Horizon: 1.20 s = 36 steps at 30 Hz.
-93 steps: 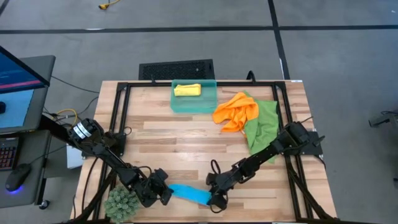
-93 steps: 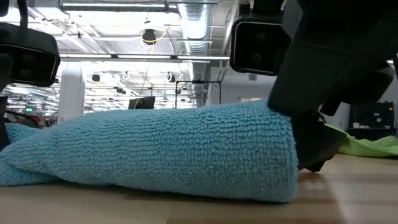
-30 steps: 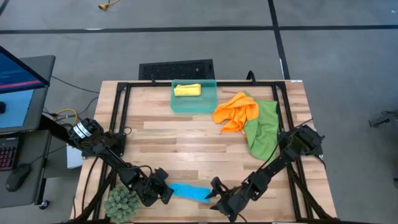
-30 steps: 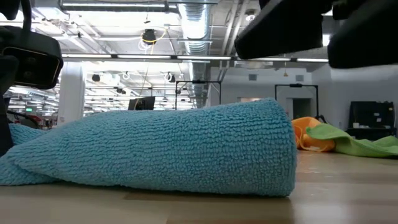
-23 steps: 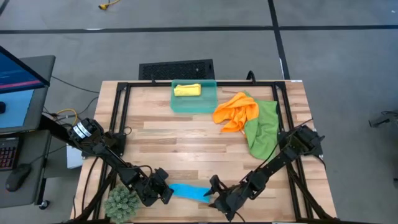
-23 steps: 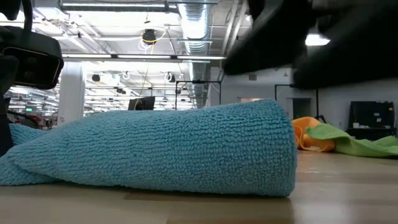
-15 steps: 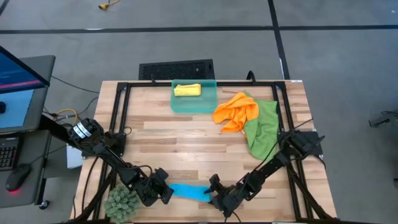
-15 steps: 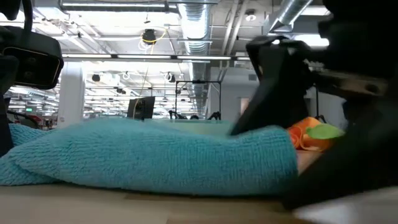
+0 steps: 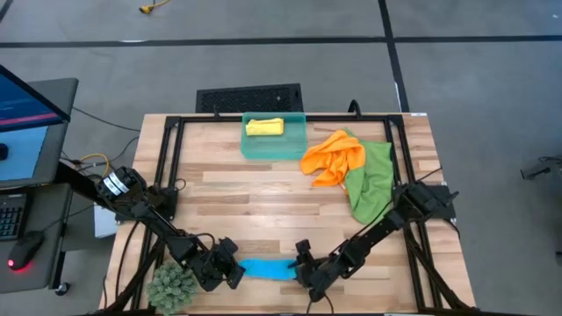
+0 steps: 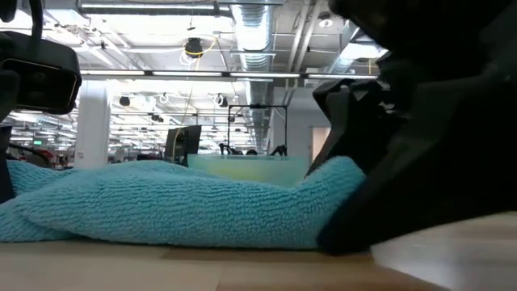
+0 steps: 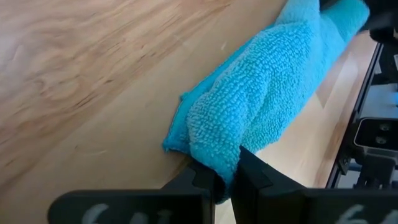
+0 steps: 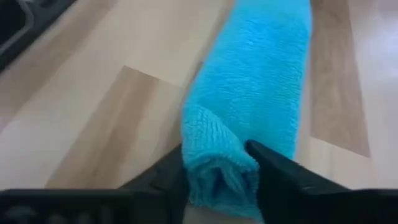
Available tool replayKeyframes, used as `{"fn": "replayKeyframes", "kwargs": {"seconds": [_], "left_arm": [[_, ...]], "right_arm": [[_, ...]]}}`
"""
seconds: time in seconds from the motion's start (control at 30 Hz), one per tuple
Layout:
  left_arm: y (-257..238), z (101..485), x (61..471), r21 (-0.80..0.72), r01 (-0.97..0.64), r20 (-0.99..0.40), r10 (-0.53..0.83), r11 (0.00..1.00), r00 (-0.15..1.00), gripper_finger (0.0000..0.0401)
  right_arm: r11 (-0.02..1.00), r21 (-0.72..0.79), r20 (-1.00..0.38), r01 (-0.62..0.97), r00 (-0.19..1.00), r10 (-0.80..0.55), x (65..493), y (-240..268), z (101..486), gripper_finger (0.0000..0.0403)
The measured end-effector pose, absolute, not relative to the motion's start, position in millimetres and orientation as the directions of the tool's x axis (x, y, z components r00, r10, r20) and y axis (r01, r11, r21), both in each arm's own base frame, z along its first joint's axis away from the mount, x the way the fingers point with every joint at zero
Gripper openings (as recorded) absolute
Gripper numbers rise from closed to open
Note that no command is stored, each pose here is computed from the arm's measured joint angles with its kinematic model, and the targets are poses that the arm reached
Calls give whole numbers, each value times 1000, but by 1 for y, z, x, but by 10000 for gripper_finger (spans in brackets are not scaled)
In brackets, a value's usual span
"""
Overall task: Roll microfiber towels into tight, uniform cylinder then place into a basket
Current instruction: Put the rolled blue microfiber towel into the green bin
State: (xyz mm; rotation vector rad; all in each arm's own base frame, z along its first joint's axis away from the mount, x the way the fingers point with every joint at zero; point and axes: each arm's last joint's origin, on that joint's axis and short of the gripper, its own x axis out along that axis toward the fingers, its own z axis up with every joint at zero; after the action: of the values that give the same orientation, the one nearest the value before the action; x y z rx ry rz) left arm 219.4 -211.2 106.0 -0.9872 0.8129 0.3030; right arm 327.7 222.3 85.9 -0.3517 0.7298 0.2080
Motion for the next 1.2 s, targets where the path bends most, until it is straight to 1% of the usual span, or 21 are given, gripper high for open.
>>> {"fn": "replayKeyframes", "kwargs": {"seconds": [0.2,0.3,0.43,0.53,0.63,0.83,1.07,1.2], "left_arm": [[-211,106,220,-600,-539,-725,-115,591,680,11],[-210,106,220,-586,-529,-719,-93,613,688,11],[-208,106,222,-578,-526,-718,-82,623,691,11],[-204,106,224,-574,-533,-712,-57,622,700,11],[-199,108,227,-554,-525,-706,-31,646,707,11],[-186,115,238,-527,-507,-686,11,682,727,11],[-158,138,255,-485,-473,-635,76,736,769,11],[-135,152,259,-435,-498,-639,132,750,757,11]], "right_arm": [[928,-268,-684,-257,730,4,331,213,84,67],[928,-272,-684,-254,730,-1,332,211,84,23],[914,-308,-677,-263,736,-16,333,210,87,22],[898,-341,-676,-278,736,-29,334,208,94,31],[888,-359,-684,-288,728,-40,335,204,99,25],[875,-415,-685,-248,719,-121,334,190,119,22],[869,-449,-683,-206,707,-185,336,167,143,22],[849,-487,-682,-204,696,-224,337,153,154,22]]}}
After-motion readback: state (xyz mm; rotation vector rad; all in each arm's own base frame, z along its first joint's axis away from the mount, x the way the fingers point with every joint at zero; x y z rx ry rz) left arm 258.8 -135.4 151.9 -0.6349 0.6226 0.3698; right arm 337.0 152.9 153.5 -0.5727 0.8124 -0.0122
